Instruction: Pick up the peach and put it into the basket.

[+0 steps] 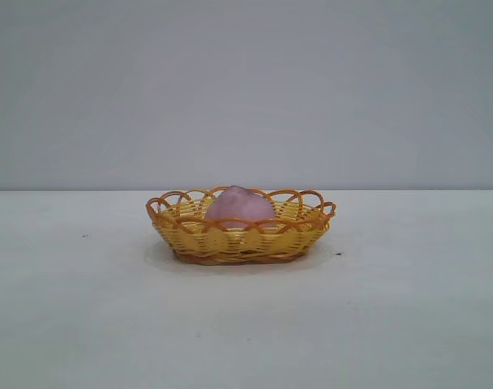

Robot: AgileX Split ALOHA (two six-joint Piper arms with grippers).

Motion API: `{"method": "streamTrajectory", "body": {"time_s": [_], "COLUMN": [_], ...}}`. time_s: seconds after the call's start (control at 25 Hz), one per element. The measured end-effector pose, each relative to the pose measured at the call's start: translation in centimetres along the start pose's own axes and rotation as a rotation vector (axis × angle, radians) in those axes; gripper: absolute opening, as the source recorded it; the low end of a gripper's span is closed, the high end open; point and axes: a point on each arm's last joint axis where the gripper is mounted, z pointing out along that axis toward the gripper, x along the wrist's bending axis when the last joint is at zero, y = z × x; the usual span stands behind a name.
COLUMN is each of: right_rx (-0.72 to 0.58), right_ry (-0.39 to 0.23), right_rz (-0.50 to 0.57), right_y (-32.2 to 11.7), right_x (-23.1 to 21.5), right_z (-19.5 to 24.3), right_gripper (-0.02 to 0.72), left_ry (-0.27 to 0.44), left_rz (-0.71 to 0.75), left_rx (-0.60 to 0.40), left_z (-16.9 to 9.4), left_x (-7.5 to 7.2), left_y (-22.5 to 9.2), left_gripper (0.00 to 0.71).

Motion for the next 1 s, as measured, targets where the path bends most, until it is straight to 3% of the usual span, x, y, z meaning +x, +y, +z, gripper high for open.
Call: {"method": "streamTrajectory", "body": {"time_s": [0.76, 1.0], "right_rx": [0.0, 0.0], "right_ry": [0.003, 0.036], "right_rz": [-0.002, -0.021], "right_y": [0.0, -0.02], "right_x": [0.0, -0.03], "right_z": [0.0, -0.04], "right_gripper": [0.425, 0.425], "left_ry": [0.0, 0.0], "left_rz": [0.0, 0.0], "left_rx": [0.0, 0.0], "left_z": [0.0, 0.0], "left_x": [0.0, 0.0], "left_y": [0.0, 0.0], "left_gripper": [0.546, 0.546]}}
